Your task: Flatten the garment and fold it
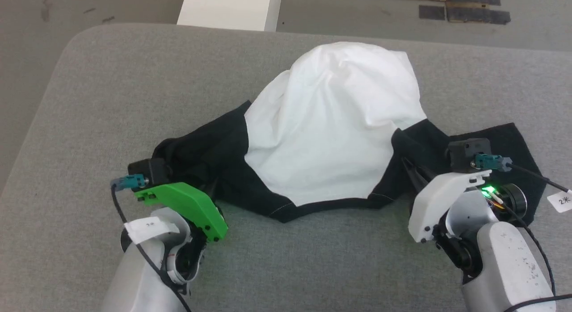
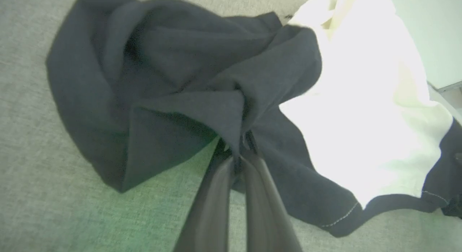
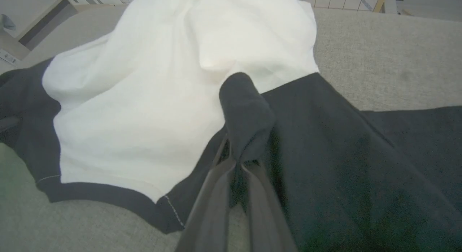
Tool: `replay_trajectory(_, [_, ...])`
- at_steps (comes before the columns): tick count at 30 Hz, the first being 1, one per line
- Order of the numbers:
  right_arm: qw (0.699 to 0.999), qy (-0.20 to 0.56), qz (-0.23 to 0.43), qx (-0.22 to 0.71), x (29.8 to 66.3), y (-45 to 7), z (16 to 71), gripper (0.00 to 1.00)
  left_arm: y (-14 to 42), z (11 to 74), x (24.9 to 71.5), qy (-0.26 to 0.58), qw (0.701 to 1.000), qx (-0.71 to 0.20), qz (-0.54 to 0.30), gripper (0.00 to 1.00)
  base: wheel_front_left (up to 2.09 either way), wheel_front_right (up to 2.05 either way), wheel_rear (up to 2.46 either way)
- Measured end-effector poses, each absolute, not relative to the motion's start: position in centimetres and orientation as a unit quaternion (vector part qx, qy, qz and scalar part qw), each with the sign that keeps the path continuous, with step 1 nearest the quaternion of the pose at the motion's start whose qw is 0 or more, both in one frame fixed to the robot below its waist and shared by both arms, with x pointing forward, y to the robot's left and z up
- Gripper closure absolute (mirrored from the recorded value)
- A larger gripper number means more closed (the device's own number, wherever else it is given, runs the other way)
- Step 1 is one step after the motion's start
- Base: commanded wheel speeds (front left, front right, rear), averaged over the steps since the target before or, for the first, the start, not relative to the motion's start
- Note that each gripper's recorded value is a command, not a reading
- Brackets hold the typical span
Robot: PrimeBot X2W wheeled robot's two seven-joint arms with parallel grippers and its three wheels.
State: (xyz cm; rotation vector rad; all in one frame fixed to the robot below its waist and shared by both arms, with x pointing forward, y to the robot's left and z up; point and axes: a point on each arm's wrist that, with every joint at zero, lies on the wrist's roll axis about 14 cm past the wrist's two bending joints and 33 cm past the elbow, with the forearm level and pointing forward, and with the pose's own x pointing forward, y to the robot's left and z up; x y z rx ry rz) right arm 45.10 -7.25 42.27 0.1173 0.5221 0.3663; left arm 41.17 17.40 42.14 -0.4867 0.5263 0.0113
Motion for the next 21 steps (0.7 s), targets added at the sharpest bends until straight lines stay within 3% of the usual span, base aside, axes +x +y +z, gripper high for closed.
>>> replay_trajectory(8, [0.955,0.198,0.210,0.061,46.1,-6.0,50.2,1.00,17.3,53.1,45.1,0.112,0.962,-0.239,-0.064,1.00,0.00,0.00,0.00])
replay_trajectory(21, [0.973,0.046,0.225,-0.002,47.6,-8.2,68.6,1.00,17.2,73.6,48.3,-0.088,0.982,-0.103,-0.132,1.00,0.00,0.00,0.00])
